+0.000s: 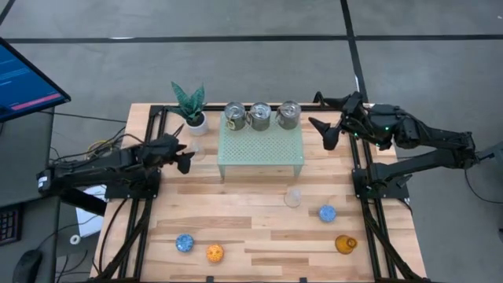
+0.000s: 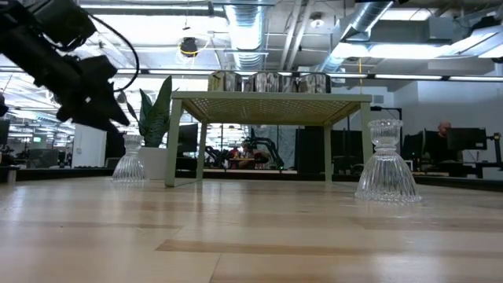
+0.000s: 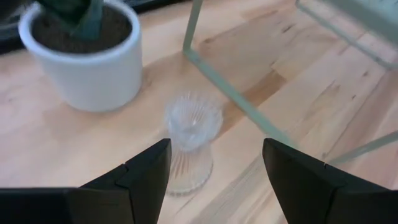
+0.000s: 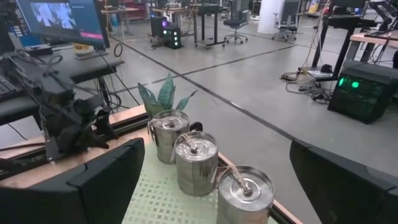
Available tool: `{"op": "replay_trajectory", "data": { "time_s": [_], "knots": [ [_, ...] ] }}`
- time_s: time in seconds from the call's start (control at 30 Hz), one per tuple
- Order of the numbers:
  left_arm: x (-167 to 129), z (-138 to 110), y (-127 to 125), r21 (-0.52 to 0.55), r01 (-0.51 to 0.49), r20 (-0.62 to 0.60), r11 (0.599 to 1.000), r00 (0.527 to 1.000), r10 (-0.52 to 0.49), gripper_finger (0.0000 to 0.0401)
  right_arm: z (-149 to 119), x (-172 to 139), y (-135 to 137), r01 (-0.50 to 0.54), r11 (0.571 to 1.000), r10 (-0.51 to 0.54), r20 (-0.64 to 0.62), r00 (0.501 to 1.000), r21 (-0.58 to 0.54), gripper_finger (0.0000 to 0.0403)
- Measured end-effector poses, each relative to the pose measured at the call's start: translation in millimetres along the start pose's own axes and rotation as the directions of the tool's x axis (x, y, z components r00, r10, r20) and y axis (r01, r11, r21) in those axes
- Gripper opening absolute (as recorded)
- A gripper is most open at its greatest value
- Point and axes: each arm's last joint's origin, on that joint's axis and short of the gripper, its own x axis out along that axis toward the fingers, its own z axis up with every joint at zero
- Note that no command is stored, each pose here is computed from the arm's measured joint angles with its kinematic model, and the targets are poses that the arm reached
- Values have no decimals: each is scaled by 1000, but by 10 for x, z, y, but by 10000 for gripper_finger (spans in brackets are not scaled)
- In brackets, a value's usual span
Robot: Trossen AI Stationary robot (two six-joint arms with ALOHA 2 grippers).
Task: Pick & Place candle stick holders
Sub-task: Put the top transparent glass candlestick on the shelf
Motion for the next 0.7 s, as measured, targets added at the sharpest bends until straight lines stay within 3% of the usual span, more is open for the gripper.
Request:
{"op": "replay_trajectory", "data": {
  "time_s": [0.13,0.7],
  "knots": [
    [60,-115,9,-10,0,-24,1000,1000,-1,255,1,-1,-1,0,1000,0,1,1000,1,391],
    [140,-198,27,9,-35,24,999,999,34,255,1,-2,-1,0,1000,0,1,1000,2,391]
  ]
}}
